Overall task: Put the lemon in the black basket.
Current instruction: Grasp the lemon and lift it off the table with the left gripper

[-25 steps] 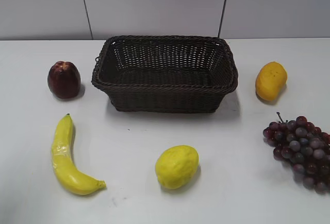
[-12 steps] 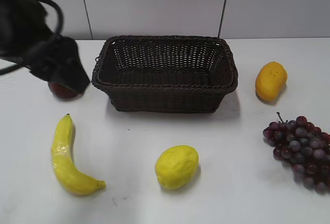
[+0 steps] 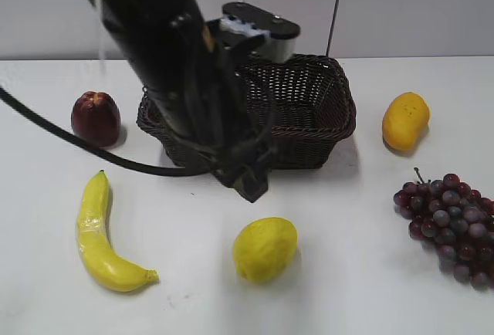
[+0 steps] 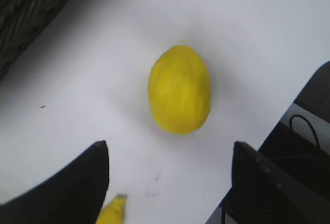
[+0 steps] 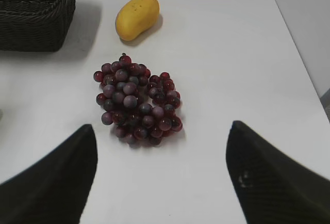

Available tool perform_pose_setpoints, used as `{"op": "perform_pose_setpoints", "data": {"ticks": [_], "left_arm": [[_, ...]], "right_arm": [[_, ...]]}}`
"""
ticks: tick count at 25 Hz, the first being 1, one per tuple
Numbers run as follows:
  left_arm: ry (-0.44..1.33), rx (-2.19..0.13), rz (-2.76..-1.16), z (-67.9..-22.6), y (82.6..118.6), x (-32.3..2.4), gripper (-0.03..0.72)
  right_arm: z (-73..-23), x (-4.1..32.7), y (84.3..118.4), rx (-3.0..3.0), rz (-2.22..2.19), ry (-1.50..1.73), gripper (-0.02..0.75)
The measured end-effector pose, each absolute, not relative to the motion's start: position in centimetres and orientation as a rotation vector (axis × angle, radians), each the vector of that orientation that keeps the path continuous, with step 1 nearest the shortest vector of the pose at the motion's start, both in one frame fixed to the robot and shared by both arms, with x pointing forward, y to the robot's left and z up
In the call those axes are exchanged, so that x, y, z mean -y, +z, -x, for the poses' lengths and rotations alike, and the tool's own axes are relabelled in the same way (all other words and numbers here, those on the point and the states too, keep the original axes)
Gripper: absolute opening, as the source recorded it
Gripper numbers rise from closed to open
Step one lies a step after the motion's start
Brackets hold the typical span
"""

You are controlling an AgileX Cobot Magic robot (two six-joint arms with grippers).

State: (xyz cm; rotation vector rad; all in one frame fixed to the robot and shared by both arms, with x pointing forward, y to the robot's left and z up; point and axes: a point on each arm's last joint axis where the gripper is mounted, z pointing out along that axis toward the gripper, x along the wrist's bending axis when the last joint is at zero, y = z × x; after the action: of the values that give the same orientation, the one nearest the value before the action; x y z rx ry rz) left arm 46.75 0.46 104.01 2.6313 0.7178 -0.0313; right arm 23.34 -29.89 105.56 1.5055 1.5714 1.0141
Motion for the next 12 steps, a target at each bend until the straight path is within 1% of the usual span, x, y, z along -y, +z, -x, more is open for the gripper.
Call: {"op": "perform_pose_setpoints", "data": {"ticks": [5, 12], "left_arm": [[-0.065, -0.700, -2.683, -47.3, 101.5, 1.8, 0.549], [-0.147, -0.750, -2.728, -47.8, 97.8, 2.9, 0.549]], "right_arm": [[-23.3, 29.9, 105.6, -1.571, -1.505, 1.014, 0.589], [-23.3, 29.9, 105.6, -1.571, -1.505, 1.014, 0.589]]}}
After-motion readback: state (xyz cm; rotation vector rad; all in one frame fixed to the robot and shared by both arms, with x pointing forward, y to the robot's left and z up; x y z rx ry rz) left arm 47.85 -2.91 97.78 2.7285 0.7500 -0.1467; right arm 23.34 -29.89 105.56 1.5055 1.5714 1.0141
